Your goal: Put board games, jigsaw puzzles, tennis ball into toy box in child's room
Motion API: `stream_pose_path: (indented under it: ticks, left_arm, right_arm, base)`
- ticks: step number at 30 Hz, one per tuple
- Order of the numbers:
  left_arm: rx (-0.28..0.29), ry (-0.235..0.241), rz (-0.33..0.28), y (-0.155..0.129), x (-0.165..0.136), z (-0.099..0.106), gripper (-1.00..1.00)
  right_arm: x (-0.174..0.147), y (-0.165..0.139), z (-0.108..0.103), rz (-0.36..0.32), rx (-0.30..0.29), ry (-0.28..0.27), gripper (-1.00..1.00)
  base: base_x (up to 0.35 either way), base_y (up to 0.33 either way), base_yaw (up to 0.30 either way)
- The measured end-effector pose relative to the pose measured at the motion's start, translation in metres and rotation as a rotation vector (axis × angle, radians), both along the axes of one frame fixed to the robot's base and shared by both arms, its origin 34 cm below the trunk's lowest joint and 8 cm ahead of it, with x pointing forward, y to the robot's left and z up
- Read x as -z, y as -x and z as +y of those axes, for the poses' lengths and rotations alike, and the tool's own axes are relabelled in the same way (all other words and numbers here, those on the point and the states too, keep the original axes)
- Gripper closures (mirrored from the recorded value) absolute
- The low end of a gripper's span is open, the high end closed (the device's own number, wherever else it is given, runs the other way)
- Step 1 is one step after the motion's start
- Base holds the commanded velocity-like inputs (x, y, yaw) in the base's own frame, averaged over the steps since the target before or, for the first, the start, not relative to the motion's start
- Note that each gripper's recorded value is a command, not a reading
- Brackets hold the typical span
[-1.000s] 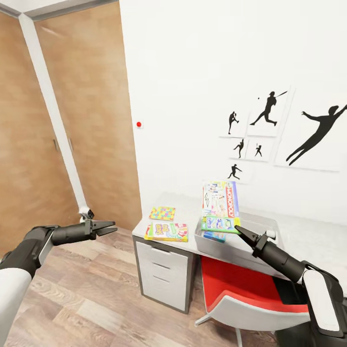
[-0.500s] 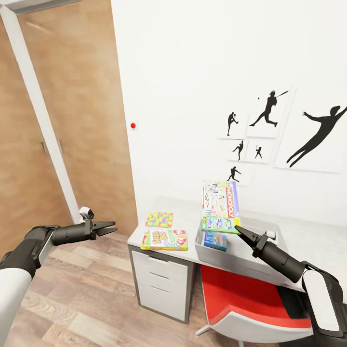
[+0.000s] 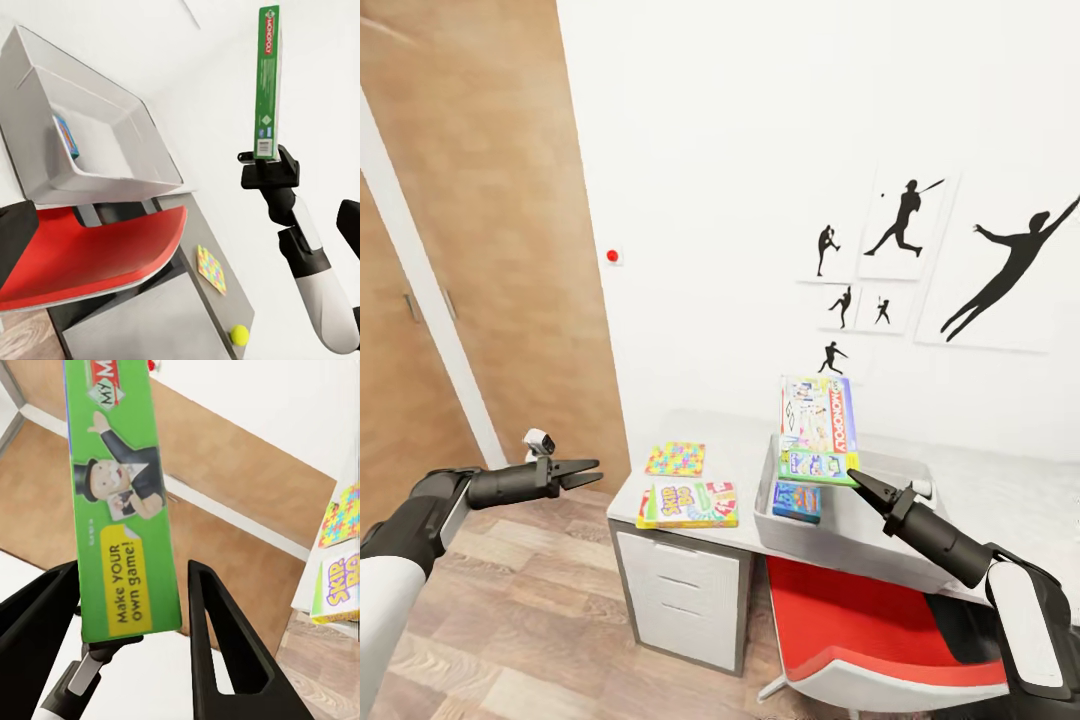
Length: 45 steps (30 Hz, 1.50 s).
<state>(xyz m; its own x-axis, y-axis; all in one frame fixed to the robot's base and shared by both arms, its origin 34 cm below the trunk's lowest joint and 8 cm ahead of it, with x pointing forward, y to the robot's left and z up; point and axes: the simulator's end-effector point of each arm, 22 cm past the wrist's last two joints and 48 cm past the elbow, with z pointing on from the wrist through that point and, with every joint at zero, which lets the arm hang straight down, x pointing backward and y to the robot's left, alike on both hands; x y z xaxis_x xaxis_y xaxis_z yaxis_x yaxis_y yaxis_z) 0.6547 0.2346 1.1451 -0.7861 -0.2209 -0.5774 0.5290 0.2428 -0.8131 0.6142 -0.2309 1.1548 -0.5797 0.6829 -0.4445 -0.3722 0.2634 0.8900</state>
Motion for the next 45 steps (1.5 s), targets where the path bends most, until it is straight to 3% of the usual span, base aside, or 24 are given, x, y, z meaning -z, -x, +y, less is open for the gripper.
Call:
stream_pose_path:
  ticks: [13,36,45]
  left_arm:
    - [0.000,0.000,0.014,-0.002,0.008,0.000,-1.00]
    - [-0.001,0.000,0.018,-0.003,0.011,0.001,-1.00]
    - [-0.001,-0.001,0.018,-0.002,0.011,0.001,-1.00]
  right_arm:
    - [0.008,-0.002,0.000,0.016,0.001,0.002,1.00]
    - [0.012,-0.003,0.000,0.022,0.002,0.006,1.00]
    - [0.011,-0.003,0.000,0.022,0.000,0.000,1.00]
  base:
    - [0.010,0.000,-0.197]
    - [0.129,0.000,-0.268]
    - [0.136,0.000,-0.078]
